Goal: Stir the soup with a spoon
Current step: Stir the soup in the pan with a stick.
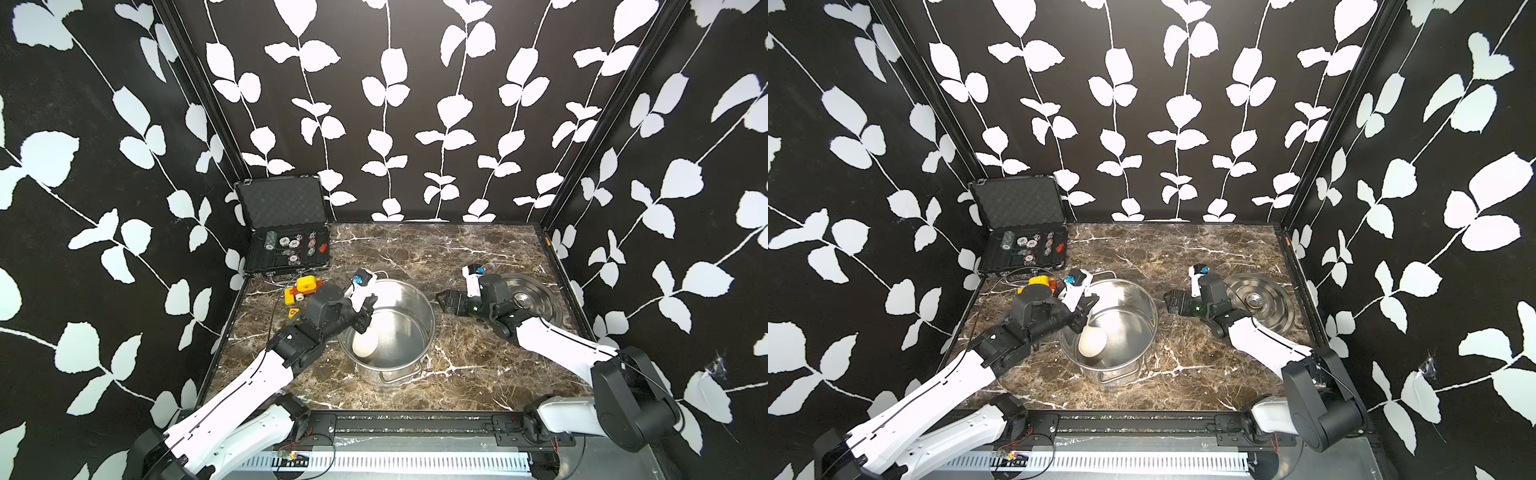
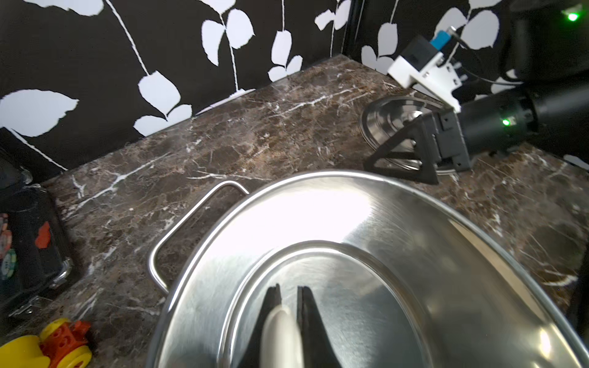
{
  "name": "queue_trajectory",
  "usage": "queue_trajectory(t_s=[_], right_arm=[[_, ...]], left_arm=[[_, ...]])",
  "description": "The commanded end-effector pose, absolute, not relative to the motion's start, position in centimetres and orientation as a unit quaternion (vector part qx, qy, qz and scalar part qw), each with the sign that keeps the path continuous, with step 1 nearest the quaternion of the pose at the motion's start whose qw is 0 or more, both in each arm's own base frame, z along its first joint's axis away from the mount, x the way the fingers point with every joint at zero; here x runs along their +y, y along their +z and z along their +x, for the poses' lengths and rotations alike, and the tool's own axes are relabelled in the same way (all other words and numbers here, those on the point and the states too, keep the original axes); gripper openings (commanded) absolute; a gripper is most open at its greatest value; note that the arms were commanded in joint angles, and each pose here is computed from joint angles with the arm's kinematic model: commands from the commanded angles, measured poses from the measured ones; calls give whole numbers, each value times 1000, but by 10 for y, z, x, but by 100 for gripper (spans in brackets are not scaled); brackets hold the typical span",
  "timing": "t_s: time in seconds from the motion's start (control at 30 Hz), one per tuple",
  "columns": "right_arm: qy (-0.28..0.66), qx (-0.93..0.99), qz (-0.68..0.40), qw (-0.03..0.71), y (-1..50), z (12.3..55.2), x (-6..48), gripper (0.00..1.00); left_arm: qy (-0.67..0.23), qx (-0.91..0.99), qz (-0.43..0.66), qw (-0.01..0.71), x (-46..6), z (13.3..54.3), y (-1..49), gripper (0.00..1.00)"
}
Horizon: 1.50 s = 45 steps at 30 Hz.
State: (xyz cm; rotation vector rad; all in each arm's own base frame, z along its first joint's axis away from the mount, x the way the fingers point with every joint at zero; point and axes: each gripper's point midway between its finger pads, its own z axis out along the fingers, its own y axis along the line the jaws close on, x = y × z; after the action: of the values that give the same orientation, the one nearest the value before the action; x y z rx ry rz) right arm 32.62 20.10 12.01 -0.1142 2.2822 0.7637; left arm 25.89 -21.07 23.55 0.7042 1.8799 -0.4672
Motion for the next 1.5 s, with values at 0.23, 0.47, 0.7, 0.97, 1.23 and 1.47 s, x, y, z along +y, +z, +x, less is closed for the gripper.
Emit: queue_trajectory(t_s=[0.23,0.47,0.7,0.97,1.23,1.47], right_arm=[[290,880,-47,373,125,325,197,99],[295,879,-48,371,124,327,200,99],[292,879,-48,373,126,327,198,99],[289,880,-48,375,127,326,197,99],[292,880,-48,371,124,328,199,99],[292,880,-47,372,124,326,198,99]], left_arm=[[-172,774,256,554,-215,310,260,0],[-266,742,329,521,-266,309,267,0],[-326,709,381,497,-309,299,271,0],[-372,662,458,462,-350,252,271,0],[-406,643,494,421,-356,202,260,0],[-374,670,508,392,-323,175,240,0]])
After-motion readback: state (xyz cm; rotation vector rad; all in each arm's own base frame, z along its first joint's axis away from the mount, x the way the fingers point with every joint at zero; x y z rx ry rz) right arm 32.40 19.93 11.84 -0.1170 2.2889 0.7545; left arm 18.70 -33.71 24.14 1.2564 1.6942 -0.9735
